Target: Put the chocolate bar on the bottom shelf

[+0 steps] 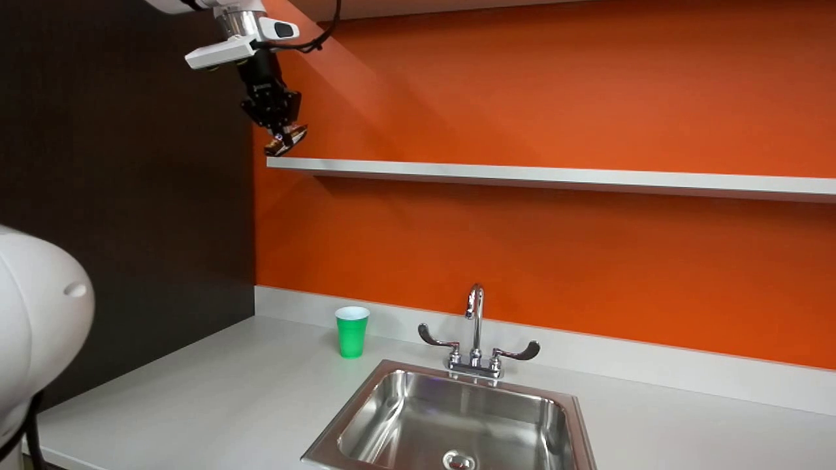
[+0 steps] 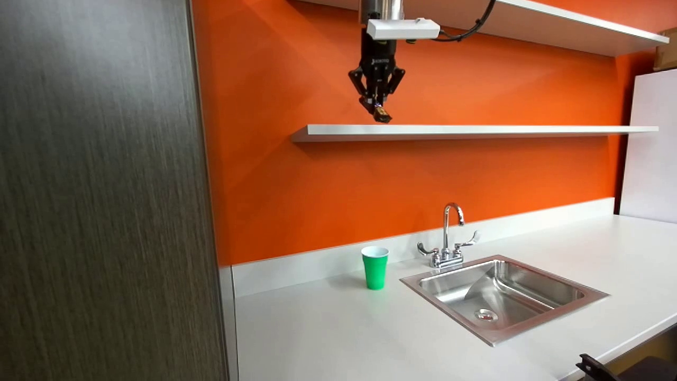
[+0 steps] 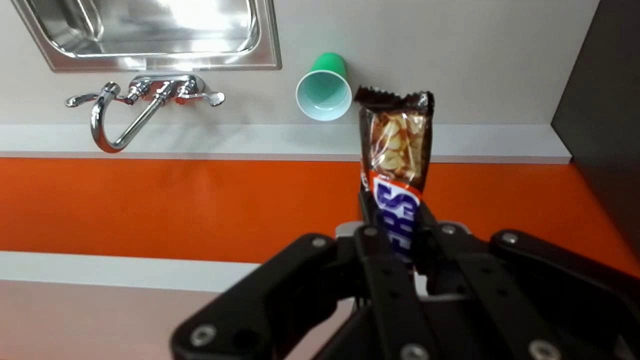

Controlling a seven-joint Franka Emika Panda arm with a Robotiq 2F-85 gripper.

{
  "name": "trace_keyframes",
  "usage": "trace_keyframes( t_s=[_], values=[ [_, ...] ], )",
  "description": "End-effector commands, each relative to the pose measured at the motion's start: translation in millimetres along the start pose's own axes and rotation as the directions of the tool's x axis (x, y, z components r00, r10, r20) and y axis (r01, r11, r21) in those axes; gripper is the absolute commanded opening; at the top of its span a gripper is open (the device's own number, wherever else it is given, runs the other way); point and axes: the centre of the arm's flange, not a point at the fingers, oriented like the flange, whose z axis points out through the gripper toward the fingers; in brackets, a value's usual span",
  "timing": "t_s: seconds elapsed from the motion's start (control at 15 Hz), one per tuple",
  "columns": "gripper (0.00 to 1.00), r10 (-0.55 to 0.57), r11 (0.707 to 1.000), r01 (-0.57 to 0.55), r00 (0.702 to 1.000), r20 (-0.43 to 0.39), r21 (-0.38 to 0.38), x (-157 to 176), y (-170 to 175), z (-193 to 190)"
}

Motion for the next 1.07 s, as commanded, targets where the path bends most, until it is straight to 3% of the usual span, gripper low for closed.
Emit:
trace_keyframes(
  t_s=[0.0, 0.53, 1.0],
  values=[
    [0.04, -0.046, 0.998, 0.046, 0.999, 0.017, -0.037, 50.3, -4.5, -8.7],
    [0.04, -0.038, 0.998, 0.039, 0.999, 0.022, -0.04, 116.4, -0.4, 12.0],
    [0.04, -0.02, 0.999, 0.021, 1.0, 0.002, -0.027, 151.9, -0.7, 33.5]
  ],
)
